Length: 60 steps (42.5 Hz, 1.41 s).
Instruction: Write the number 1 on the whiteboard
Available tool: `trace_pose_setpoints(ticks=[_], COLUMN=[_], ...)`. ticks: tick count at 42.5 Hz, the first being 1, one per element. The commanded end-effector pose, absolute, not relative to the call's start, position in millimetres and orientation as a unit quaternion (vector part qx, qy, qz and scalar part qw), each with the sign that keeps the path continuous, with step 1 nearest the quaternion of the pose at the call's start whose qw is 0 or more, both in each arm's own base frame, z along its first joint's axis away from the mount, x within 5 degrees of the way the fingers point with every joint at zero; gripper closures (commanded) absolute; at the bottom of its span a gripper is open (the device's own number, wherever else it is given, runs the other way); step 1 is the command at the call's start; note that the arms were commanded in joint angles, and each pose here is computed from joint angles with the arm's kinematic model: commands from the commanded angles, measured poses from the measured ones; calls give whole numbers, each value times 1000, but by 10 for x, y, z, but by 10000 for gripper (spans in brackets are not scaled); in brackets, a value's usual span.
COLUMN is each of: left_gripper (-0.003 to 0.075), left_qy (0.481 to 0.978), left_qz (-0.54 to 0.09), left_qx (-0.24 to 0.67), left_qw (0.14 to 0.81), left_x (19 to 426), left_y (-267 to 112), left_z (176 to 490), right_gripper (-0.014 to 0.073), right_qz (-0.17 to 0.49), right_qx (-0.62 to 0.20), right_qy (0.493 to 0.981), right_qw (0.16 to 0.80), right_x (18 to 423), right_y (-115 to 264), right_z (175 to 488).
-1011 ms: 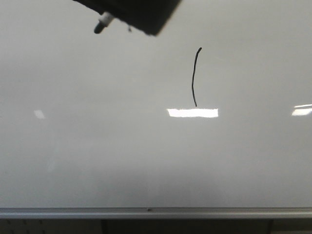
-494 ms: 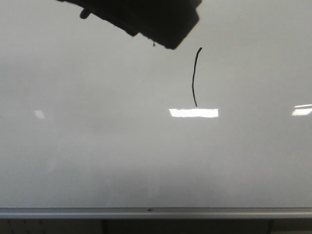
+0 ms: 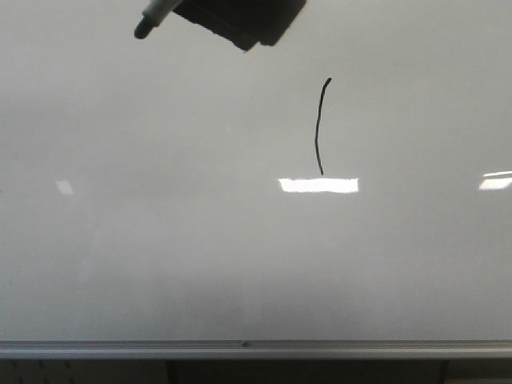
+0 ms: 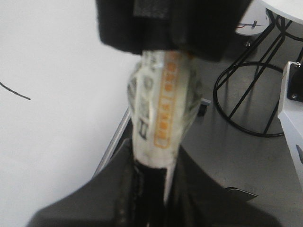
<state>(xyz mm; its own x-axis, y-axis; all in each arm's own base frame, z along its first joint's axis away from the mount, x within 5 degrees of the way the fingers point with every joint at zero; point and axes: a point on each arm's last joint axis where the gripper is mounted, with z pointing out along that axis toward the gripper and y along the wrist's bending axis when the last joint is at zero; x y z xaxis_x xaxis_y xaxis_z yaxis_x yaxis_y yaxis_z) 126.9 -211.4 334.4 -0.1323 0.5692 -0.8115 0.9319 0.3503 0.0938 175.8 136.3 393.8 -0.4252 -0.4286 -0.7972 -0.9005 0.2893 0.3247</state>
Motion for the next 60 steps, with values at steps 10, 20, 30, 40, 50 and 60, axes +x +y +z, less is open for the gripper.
trace_pose_setpoints(ticks=[10,20,30,40,50,60], left_gripper=[740,740,740,741,741,741], left_qy=[700,699,698,766,848,904], left_qz=[-249,-238,-224,-181,-100,-48], left_qx=[499,508,515,425,276,104], left_qw=[446,443,445,447,442,411], left_x=[1271,1273,1295,1701,2175,2315], left_y=[-2127,-2117,-2098,-1760,-1032,-278], left_z=[3555,3530,3521,3442,3238,2958], right_gripper=[608,292,201,274,505,687], right_qz=[413,423,417,366,319,295], right_qx=[-465,-455,-438,-305,-206,-157], right_qy=[723,717,713,752,761,766], right_qw=[301,316,356,455,526,549], right_x=[1657,1670,1669,1700,1440,1137], right_y=[1357,1371,1327,1056,809,662], right_z=[4078,4127,4322,4400,4015,3532])
